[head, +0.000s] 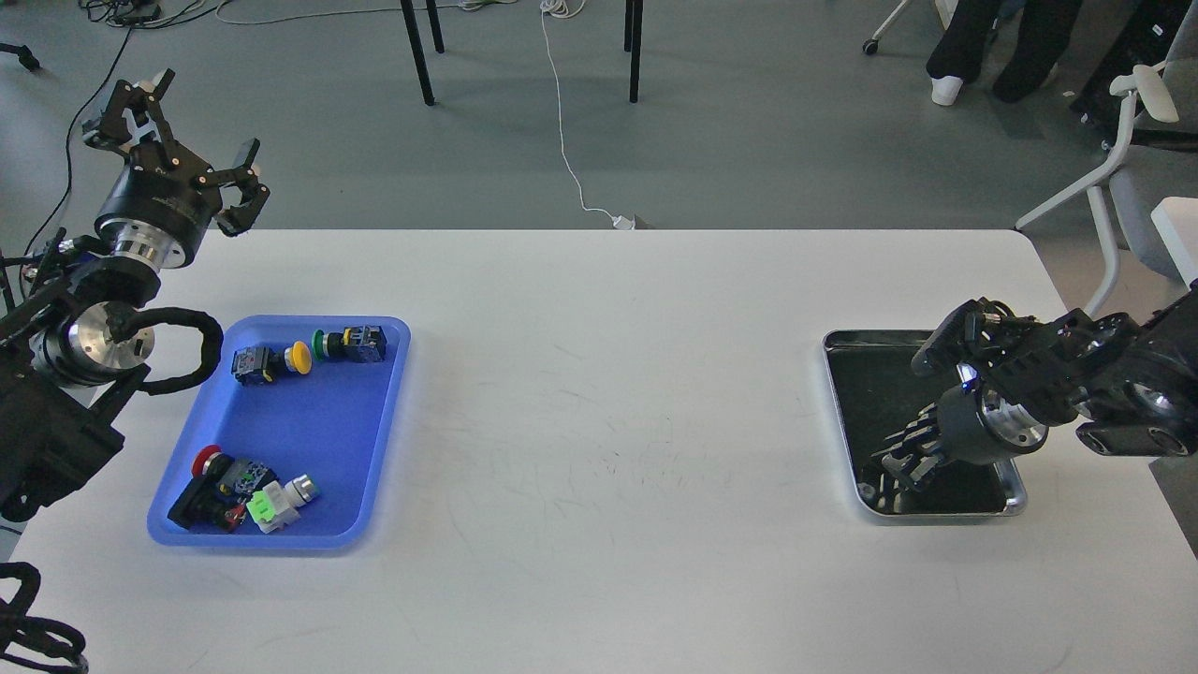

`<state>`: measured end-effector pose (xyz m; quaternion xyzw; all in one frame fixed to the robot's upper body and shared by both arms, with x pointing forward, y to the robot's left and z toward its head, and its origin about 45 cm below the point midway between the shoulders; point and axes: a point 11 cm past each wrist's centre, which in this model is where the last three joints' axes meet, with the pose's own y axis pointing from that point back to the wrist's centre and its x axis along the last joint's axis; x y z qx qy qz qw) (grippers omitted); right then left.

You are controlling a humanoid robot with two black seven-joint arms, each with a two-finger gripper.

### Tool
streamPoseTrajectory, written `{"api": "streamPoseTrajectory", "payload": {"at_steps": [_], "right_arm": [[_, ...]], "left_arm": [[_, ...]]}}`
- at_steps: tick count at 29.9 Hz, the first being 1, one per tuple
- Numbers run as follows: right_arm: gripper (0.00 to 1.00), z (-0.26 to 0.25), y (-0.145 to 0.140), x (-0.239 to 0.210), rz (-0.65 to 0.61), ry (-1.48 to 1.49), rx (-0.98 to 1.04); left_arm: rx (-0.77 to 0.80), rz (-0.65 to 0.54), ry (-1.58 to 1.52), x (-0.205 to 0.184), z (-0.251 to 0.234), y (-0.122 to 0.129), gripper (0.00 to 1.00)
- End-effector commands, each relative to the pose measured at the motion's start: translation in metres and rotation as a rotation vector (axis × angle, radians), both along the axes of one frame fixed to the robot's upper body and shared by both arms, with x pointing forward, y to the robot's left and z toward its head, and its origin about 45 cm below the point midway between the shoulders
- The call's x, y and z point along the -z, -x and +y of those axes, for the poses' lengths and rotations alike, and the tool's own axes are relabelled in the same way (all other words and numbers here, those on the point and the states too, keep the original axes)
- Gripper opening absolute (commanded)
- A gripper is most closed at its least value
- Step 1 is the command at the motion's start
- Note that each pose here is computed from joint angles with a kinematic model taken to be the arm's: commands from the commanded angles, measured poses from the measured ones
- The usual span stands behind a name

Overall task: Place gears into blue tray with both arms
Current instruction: 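Lower the right gripper into the metal tray and grasp a small black ring, then carry the black ring toward the table center and release it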

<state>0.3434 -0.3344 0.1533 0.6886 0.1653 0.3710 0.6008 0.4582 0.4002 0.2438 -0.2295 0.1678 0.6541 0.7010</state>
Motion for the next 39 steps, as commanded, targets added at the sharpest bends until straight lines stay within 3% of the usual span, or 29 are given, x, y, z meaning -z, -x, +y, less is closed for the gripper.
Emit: {"api": "streamPoseTrajectory", "payload": {"at_steps": [1, 7, 12, 19, 27, 39], "right_arm": [[0.22, -0.001, 0.002, 0.002, 0.006, 0.001, 0.003], [0.18, -0.006, 0.001, -0.001, -0.004, 0.003, 0.003], [0.17, 0.001, -0.022, -0.032, -0.084, 0.004, -0.03], [0.17, 0.071, -0.058, -0.087, -0.203, -0.087, -0.131], [0.18, 0.177, -0.038, -0.05, -0.114, -0.21, -0.224], [0.18, 0.192, -0.036, -0.029, -0.106, -0.313, -0.142]], "left_arm": [[0.0, 0.0, 0.001, 0.0, -0.001, 0.0, 0.98], [-0.011, -0.004, -0.011, -0.004, 0.008, 0.001, 0.98], [-0.016, -0.005, -0.014, -0.005, 0.011, 0.002, 0.98], [-0.019, -0.006, -0.017, -0.006, 0.013, 0.002, 0.98], [-0.024, -0.007, -0.027, -0.008, 0.018, 0.003, 0.98], [-0.025, -0.006, -0.032, -0.008, 0.02, 0.004, 0.98]]}}
